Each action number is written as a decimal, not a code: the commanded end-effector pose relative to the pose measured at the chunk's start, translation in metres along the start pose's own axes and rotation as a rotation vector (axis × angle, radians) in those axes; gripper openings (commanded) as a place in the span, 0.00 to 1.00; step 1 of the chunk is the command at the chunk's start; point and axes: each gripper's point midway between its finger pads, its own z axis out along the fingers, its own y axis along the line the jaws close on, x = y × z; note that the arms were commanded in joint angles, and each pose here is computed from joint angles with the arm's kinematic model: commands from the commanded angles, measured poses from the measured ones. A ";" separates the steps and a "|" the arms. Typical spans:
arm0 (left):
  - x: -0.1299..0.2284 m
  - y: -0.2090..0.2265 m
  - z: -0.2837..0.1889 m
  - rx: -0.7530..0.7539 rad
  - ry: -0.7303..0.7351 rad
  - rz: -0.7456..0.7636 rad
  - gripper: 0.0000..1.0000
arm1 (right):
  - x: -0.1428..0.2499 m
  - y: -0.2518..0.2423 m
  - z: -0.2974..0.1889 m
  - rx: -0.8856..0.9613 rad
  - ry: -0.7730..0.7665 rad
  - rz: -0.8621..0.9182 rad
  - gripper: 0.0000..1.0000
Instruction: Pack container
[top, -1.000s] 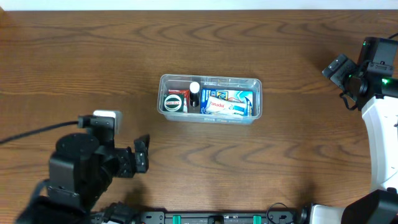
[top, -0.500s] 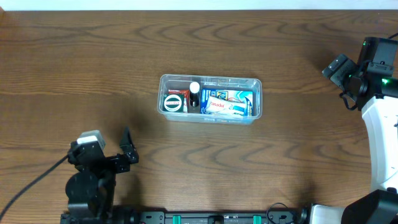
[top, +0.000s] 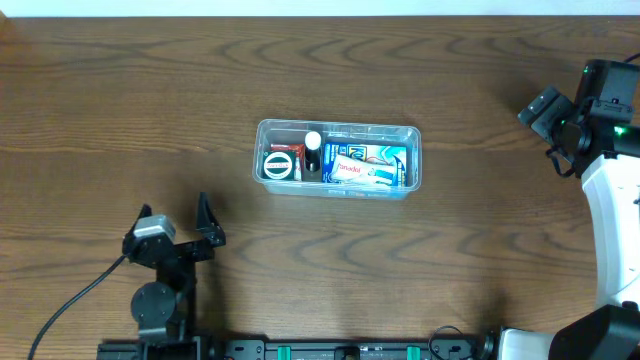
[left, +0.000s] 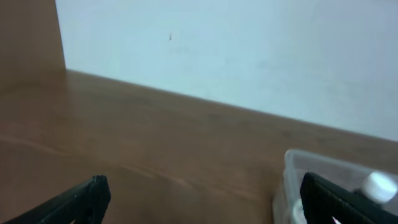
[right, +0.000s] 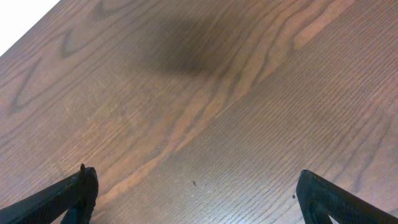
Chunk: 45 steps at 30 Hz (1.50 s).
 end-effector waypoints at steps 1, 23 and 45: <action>0.025 0.006 0.003 -0.010 0.049 0.015 0.98 | -0.007 0.000 -0.008 -0.009 -0.026 0.014 0.99; 0.036 0.015 0.003 -0.047 0.095 0.018 0.98 | -0.007 0.000 -0.008 -0.009 -0.026 0.014 0.99; 0.036 0.015 0.003 -0.047 0.095 0.018 0.98 | 0.005 0.005 -0.037 -0.059 -0.067 -0.012 0.99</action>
